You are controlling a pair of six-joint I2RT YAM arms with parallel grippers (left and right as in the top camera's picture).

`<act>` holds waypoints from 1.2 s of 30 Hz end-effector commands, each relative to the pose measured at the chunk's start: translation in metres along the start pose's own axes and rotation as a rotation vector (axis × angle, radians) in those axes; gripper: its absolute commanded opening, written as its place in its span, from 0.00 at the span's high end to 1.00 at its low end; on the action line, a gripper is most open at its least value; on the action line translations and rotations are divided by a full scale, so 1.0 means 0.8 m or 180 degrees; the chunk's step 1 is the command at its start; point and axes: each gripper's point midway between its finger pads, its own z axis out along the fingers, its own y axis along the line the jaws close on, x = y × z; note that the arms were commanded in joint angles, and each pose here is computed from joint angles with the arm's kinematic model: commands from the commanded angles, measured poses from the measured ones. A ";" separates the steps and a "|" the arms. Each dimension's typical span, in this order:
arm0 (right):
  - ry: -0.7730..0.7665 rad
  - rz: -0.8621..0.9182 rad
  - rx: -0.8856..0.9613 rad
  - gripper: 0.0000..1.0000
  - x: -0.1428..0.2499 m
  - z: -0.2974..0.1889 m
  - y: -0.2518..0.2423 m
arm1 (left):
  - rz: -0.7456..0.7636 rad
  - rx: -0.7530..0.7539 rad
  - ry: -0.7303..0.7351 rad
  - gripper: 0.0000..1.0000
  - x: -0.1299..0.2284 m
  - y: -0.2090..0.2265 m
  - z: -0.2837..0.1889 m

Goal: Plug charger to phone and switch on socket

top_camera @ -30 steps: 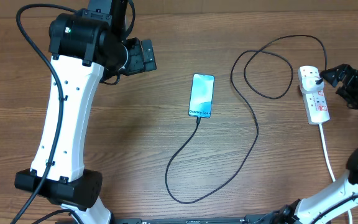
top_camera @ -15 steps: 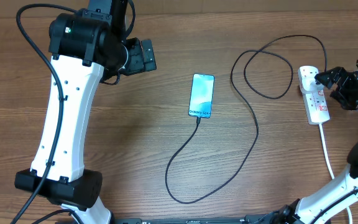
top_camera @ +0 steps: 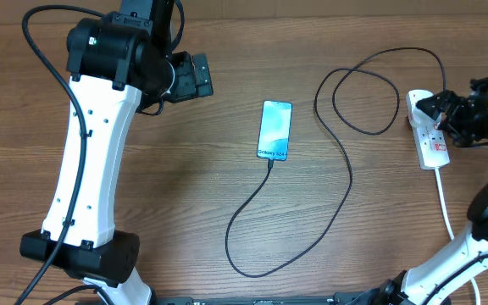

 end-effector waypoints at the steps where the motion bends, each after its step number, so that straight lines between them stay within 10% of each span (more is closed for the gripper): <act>1: 0.0059 0.0119 0.0222 0.00 0.006 0.011 -0.014 | 0.0061 -0.0041 -0.0013 0.00 -0.002 0.002 0.002; 36: 0.0092 -0.0102 0.0391 0.00 0.005 0.027 -0.003 | 0.0061 -0.0041 -0.0013 0.00 -0.002 0.002 0.002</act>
